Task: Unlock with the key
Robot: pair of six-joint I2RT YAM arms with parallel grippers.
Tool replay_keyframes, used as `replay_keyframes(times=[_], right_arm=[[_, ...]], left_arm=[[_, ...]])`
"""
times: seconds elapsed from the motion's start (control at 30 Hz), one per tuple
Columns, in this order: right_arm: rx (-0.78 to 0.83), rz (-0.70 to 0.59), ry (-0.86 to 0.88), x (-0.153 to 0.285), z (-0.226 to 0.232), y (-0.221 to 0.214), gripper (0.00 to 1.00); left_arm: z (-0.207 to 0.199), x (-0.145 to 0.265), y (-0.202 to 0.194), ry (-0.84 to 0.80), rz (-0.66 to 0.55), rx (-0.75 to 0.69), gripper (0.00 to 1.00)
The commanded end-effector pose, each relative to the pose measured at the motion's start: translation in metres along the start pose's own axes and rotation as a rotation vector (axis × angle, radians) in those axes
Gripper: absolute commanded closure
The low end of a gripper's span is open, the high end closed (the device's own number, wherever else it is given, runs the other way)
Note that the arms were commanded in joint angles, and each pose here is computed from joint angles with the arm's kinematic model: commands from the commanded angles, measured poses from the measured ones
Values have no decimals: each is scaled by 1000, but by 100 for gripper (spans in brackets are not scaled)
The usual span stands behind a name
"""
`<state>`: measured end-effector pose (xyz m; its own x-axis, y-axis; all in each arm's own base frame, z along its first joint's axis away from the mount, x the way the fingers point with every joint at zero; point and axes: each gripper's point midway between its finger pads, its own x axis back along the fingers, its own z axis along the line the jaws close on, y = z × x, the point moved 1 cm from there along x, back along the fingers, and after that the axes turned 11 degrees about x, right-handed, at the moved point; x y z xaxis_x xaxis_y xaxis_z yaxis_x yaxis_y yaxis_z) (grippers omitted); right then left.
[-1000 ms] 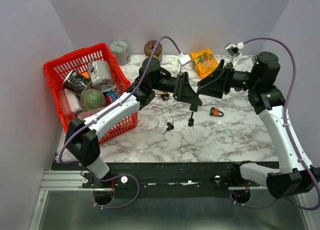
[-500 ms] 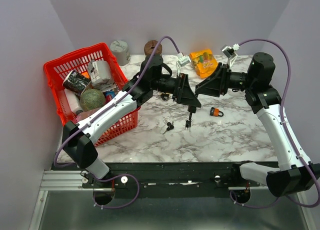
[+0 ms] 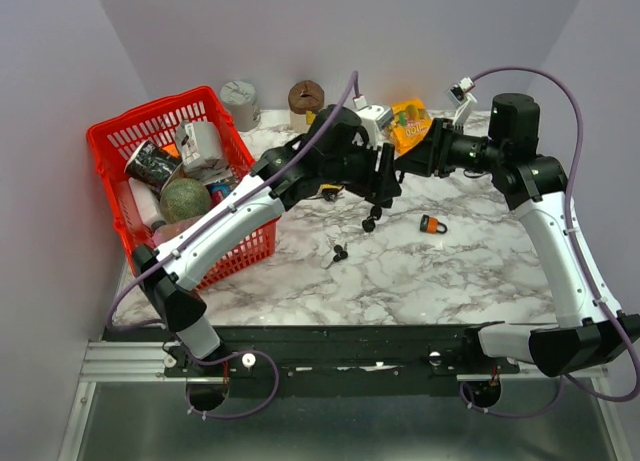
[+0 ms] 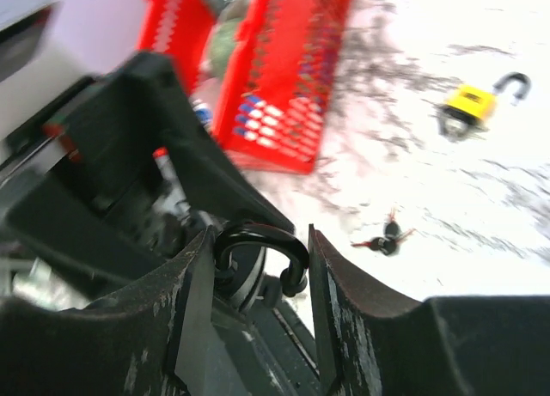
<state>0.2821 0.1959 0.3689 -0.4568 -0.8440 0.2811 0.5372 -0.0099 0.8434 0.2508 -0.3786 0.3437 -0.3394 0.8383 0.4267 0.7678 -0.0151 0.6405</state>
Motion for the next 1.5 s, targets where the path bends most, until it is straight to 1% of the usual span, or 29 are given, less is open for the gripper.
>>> replay_keyframes(times=[0.0, 0.03, 0.07, 0.13, 0.17, 0.3, 0.67, 0.8, 0.93, 1.03, 1.17, 1.23, 1.33, 1.4, 1.43, 1.47], right_arm=[[-88, -15, -198, 6, -21, 2, 73], [-109, -24, -215, 6, -24, 3, 72], [-114, -31, -222, 6, -25, 4, 71], [-140, -37, -236, 6, -26, 5, 71], [-147, -37, -238, 5, -26, 5, 70], [-169, -43, -244, 4, -28, 6, 69], [-199, -54, -257, 4, -30, 4, 63], [-209, -65, -268, 5, -31, 3, 54], [-225, -78, -300, 9, -36, 1, 29], [-244, -100, -324, 16, -43, 0, 21], [-229, -152, -356, 31, -47, 5, 16], [-235, -167, -392, 38, -56, 4, 14], [-256, -180, -444, 48, -68, -5, 14], [-248, -187, -481, 55, -72, -10, 13], [-228, -213, -523, 63, -73, -8, 13], [-210, -216, -547, 68, -73, -9, 13]], left_arm=[[37, 2, 12, 370, -98, -79, 100], [35, 2, 11, 392, -103, -90, 100], [36, 7, 17, 433, -129, -97, 100], [36, 3, 15, 468, -127, -119, 100], [37, 7, 19, 503, -145, -132, 100], [38, 4, 17, 568, -138, -171, 100], [48, -3, 12, 638, -134, -193, 100], [42, -10, 9, 580, -126, -181, 100], [39, -18, 3, 543, -102, -171, 100], [40, -25, -2, 523, -76, -158, 100], [43, -35, -6, 476, -62, -117, 100], [48, -43, -11, 442, -31, -83, 100], [57, -59, -11, 423, -4, -44, 100], [58, -67, -6, 408, -9, -25, 100], [67, -75, -8, 413, 9, -10, 100], [67, -81, -9, 392, 22, 5, 100]])
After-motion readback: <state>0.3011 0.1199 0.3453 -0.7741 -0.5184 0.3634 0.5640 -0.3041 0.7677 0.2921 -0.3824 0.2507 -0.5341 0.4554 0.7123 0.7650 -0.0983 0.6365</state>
